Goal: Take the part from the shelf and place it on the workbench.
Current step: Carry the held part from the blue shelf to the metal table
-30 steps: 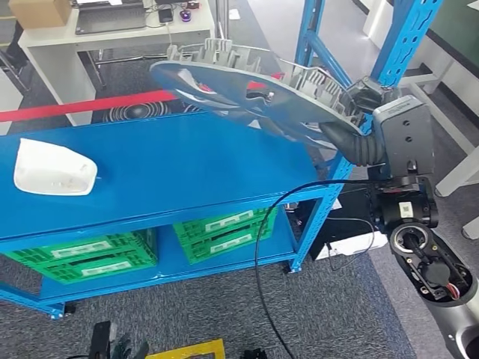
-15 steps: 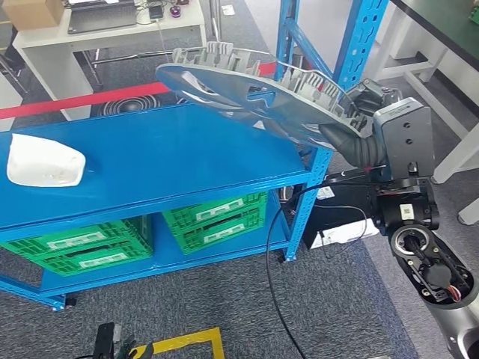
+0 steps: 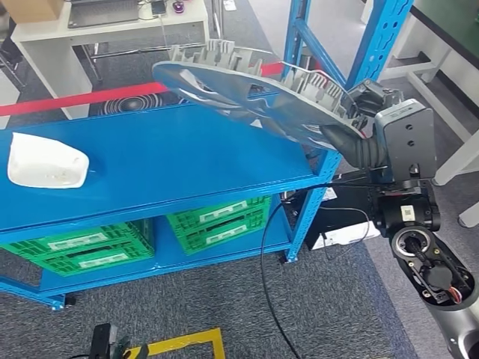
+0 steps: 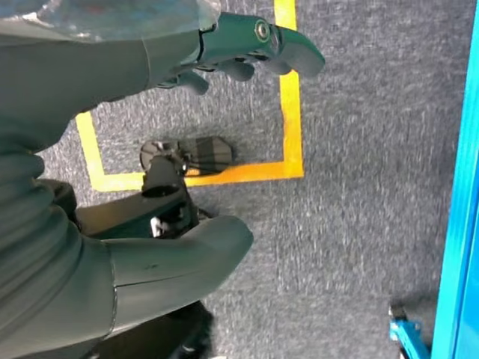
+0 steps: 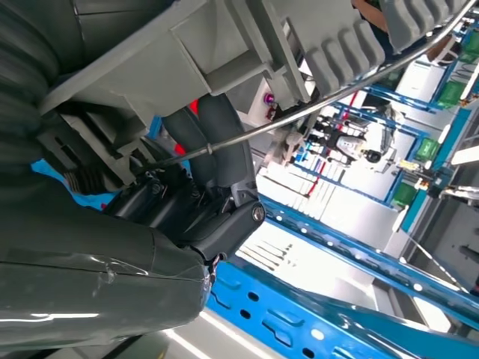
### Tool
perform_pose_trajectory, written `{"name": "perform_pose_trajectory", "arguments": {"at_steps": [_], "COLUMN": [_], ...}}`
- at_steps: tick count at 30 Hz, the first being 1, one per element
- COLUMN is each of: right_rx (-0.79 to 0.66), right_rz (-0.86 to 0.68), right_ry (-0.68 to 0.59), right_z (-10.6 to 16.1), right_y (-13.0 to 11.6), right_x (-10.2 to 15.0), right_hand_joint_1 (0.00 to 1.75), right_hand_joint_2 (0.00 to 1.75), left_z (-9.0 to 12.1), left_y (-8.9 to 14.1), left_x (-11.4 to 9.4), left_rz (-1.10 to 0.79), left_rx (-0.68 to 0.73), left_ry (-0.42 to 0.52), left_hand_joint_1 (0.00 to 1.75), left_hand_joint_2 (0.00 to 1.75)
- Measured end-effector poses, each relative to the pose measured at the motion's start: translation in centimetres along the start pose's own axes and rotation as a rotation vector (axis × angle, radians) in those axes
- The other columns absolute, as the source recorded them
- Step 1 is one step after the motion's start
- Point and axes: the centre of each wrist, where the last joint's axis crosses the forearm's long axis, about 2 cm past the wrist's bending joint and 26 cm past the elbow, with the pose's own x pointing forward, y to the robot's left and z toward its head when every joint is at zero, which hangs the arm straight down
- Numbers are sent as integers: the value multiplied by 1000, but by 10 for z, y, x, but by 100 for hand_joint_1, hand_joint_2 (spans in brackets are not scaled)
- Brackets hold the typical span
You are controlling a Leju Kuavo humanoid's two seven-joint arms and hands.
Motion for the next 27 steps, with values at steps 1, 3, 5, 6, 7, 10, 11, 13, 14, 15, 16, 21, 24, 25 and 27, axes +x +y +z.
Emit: {"name": "perform_pose_trajectory", "arguments": {"at_steps": [1,3,5,6,7,10,11,13,14,15,16,21,24,25,27], "right_rx": [1,3,5,4,3,3,3,0,-1,-1,-1,2,-1,-2,-3], "right_rz": [0,-1,-1,-1,-1,-1,-1,-1,-2,-3,-3,-5,-5,-5,-6], "right_ry": [1,4,5,5,4,5,6,4,2,2,3,10,9,9,9], "right_z": [0,1,2,1,1,2,2,2,2,2,3,5,5,5,5], "right_y": [0,1,1,1,1,1,1,0,0,0,0,1,0,0,0], "right_x": [0,0,0,0,0,0,-1,-1,-1,-1,-1,-2,-2,-2,-2], "right_hand_joint_1": [175,175,175,175,175,175,175,175,175,175,175,175,175,175,175], "right_hand_joint_2": [175,175,175,175,175,175,175,175,175,175,175,175,175,175,175], "left_z": [0,1,1,1,1,1,1,1,1,1,1,0,0,0,0], "left_y": [0,-1,-2,-1,-1,-1,-1,-1,-1,-1,-1,-1,-1,-1,-1], "left_x": [0,-1,-1,-1,-1,-2,-2,-1,-1,-1,-1,0,1,0,0], "left_rz": [1,2,3,2,2,2,2,2,2,2,2,2,2,2,2], "left_rx": [-1,-4,-4,-4,-4,-3,-4,-5,-5,-5,-5,-5,-6,-6,-7], "left_ry": [1,2,2,2,2,3,3,2,2,2,2,0,-1,1,2], "left_hand_joint_1": [0,0,0,0,0,0,0,0,0,0,0,0,0,0,0], "left_hand_joint_2": [175,175,175,175,175,175,175,175,175,175,175,175,175,175,175]}}
